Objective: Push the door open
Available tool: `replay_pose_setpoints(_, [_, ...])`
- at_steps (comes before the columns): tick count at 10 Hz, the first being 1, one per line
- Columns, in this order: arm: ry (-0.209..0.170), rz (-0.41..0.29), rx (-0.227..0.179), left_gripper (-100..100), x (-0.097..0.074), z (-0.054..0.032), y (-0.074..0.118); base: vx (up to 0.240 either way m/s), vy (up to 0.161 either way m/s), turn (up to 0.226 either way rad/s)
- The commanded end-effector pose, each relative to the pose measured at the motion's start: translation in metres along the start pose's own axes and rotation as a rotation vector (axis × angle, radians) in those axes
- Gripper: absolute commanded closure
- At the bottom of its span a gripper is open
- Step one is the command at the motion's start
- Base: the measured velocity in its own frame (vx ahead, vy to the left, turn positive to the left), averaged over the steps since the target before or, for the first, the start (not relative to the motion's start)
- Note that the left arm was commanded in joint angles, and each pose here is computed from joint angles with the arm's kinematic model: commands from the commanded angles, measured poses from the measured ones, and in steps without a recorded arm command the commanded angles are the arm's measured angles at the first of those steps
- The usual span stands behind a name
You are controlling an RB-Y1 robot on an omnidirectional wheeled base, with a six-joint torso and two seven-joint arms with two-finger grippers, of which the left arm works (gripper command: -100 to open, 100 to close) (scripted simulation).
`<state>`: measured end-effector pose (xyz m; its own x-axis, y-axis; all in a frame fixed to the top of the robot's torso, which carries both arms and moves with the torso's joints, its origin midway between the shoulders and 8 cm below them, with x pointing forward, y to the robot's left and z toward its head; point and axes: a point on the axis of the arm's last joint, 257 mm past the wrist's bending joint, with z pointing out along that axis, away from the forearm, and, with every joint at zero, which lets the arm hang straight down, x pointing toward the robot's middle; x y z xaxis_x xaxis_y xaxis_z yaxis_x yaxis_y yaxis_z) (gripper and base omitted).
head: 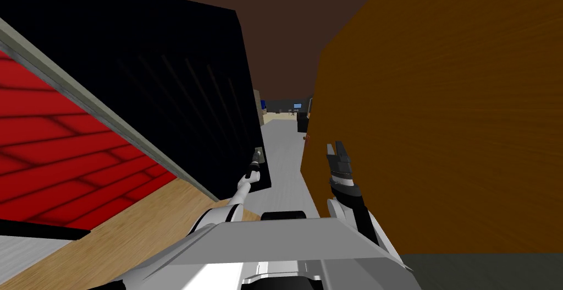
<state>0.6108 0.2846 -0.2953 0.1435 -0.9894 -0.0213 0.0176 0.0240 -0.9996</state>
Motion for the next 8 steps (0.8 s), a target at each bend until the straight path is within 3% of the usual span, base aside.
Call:
replay_pose_setpoints(1, [0.0, 0.0, 0.0, -100, 0.0, 0.0, 0.0, 0.077, 0.006, -0.003])
replay_pose_setpoints(2, [0.0, 0.0, 0.0, 100, 0.0, 0.0, 0.0, -0.01, 0.0, 0.004])
replay_pose_setpoints(7, [0.0, 0.0, 0.0, 100, 0.0, 0.0, 0.0, -0.015, -0.001, -0.001])
replay_pose_setpoints(8, [-0.038, 0.011, 0.006, 100, -0.018, 0.0008, -0.002, 0.106, 0.007, -0.036])
